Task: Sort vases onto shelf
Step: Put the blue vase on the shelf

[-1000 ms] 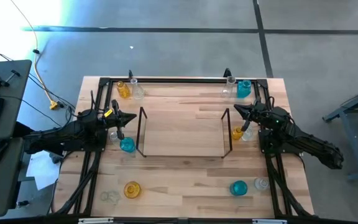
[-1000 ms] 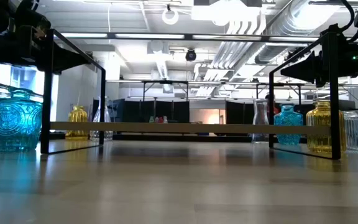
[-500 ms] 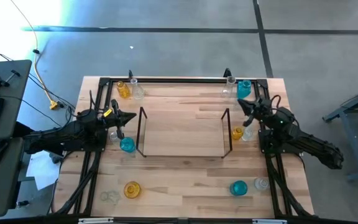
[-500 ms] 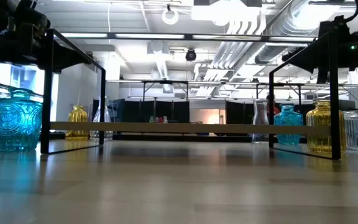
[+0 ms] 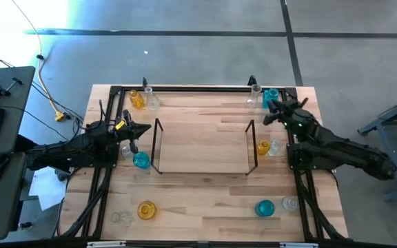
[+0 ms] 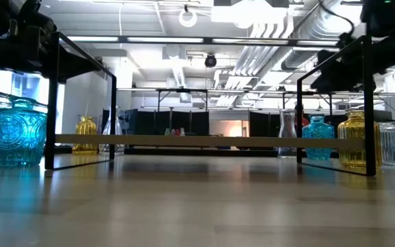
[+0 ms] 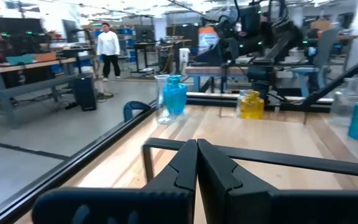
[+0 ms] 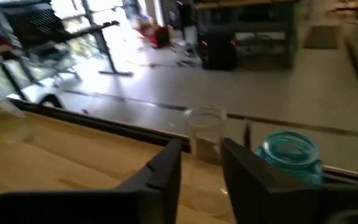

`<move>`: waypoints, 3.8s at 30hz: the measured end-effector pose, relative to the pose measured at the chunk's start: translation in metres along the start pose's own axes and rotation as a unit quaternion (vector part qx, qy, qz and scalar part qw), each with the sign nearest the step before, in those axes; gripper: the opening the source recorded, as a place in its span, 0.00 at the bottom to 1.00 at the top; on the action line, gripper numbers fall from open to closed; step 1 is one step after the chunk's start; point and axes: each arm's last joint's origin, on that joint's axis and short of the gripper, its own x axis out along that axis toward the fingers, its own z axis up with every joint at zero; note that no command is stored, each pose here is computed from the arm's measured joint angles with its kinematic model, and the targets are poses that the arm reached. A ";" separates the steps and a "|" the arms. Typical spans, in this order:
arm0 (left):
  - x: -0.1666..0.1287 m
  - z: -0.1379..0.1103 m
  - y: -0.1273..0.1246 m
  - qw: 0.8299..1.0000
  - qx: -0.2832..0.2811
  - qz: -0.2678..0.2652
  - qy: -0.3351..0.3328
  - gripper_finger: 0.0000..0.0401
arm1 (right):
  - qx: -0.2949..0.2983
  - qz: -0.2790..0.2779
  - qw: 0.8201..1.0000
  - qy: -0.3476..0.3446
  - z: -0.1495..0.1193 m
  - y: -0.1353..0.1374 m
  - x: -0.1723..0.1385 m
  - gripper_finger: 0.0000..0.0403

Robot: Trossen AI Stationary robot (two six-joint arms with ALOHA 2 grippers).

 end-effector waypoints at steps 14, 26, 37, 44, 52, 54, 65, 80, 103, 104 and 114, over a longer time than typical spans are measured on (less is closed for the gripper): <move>0.000 0.000 0.001 1.000 0.001 0.012 0.000 0.01 | 0.068 -0.185 0.965 0.172 0.036 -0.010 0.061 0.69; 0.000 0.000 0.001 1.000 0.001 0.009 -0.001 0.01 | 0.081 -0.234 0.944 0.218 0.036 -0.015 0.084 0.70; 0.000 0.000 0.001 1.000 0.001 0.009 -0.001 0.01 | 0.060 -0.261 0.937 0.224 0.019 -0.014 0.110 0.70; 0.000 0.000 0.001 1.000 0.001 0.009 -0.001 0.01 | 0.048 -0.292 0.930 0.219 0.013 -0.015 0.115 0.63; 0.000 0.000 0.001 1.000 0.001 0.009 -0.001 0.01 | 0.046 -0.299 0.931 0.206 0.015 -0.015 0.116 0.45; 0.000 0.000 0.001 1.000 0.001 0.009 -0.001 0.01 | 0.045 -0.300 0.930 0.208 0.015 -0.016 0.116 0.43; 0.000 0.000 0.001 1.000 0.001 0.009 -0.001 0.01 | 0.058 -0.277 0.938 0.199 0.030 -0.008 0.087 0.43; 0.000 0.000 0.001 1.000 0.001 0.009 -0.002 0.01 | 0.083 -0.176 0.967 0.164 0.142 0.063 0.000 0.43; 0.000 0.000 0.001 1.000 0.001 0.009 -0.002 0.01 | 0.039 -0.201 0.952 0.227 0.094 0.264 0.011 0.43; 0.000 0.000 0.001 1.000 0.001 0.009 -0.002 0.01 | 0.038 -0.204 0.950 0.232 0.087 0.268 0.012 0.43; 0.000 0.000 0.001 1.000 -0.013 0.009 -0.002 0.01 | 0.028 -0.241 0.933 0.267 0.047 0.284 0.026 0.43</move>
